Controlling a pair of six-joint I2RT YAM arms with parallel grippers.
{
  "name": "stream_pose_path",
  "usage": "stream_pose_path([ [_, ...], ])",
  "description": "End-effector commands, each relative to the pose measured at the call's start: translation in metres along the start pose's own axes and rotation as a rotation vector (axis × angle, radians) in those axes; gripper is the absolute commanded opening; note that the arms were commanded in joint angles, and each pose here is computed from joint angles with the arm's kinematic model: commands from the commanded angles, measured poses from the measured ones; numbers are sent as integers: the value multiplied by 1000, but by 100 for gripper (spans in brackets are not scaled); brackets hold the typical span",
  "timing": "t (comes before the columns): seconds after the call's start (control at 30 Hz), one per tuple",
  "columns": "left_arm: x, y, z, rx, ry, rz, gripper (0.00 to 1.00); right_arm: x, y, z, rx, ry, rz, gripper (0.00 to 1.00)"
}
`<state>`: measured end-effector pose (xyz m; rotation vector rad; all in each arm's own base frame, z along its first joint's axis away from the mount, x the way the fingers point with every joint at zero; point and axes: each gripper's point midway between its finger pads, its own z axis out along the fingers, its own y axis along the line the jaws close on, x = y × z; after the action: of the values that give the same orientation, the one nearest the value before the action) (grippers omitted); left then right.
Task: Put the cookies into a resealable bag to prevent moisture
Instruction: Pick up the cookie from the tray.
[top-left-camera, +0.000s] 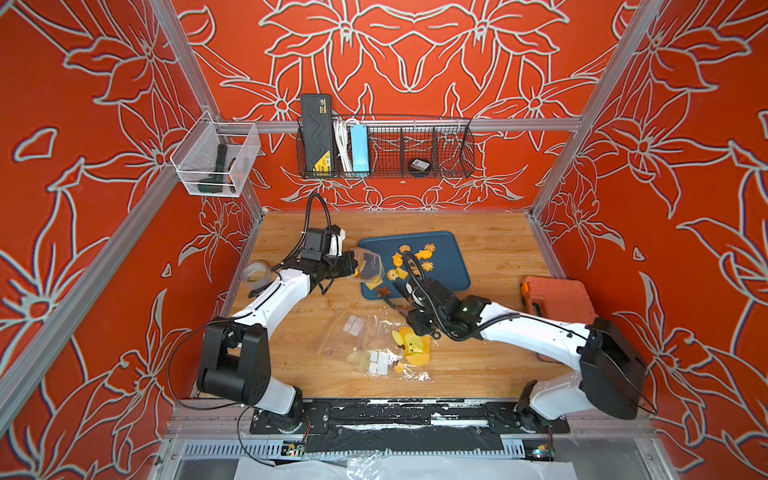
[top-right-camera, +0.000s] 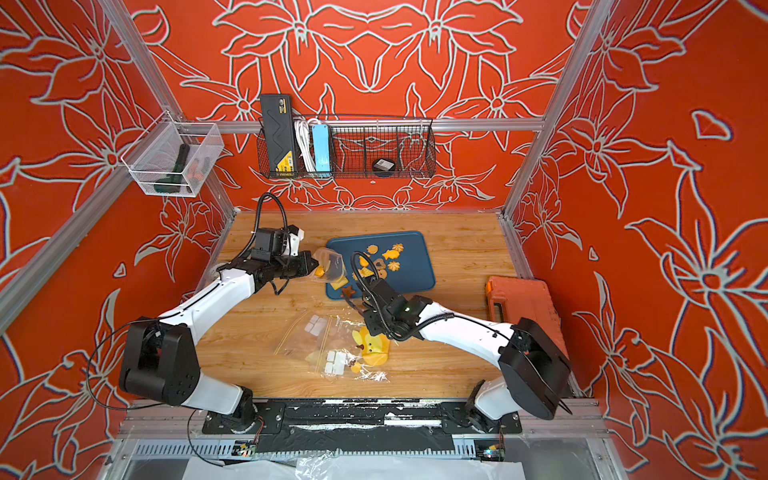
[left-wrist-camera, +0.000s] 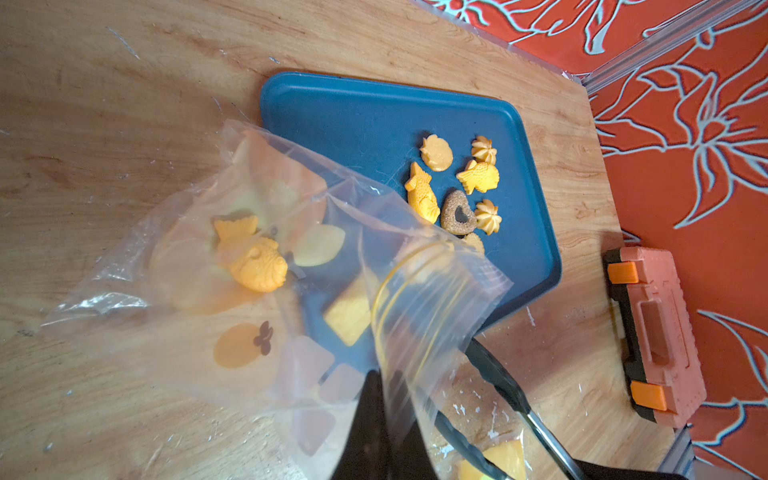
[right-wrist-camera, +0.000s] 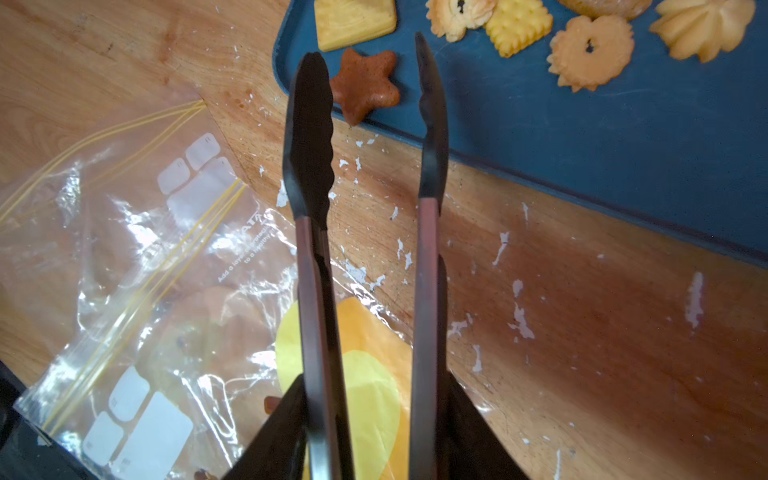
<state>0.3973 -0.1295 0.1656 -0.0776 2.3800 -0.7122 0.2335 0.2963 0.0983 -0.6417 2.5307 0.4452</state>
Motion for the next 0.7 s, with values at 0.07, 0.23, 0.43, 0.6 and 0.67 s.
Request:
stream_pose_path([
  [0.07,-5,-1,-6,5,-23,14,0,-11,13,8,-39,17,51,51],
  [0.23,-5,-1,-6,4,-26,15,0,-11,13,15,-24,37,60,51],
  [0.43,-5,-2,-6,7,-26,15,0,-8,10,19,-11,49,83,48],
  [0.6,-4,-3,-5,15,-20,14,0,-13,8,9,-5,12,87,40],
  [0.67,-4,-3,-5,18,-17,13,0,-15,4,2,9,-7,83,38],
])
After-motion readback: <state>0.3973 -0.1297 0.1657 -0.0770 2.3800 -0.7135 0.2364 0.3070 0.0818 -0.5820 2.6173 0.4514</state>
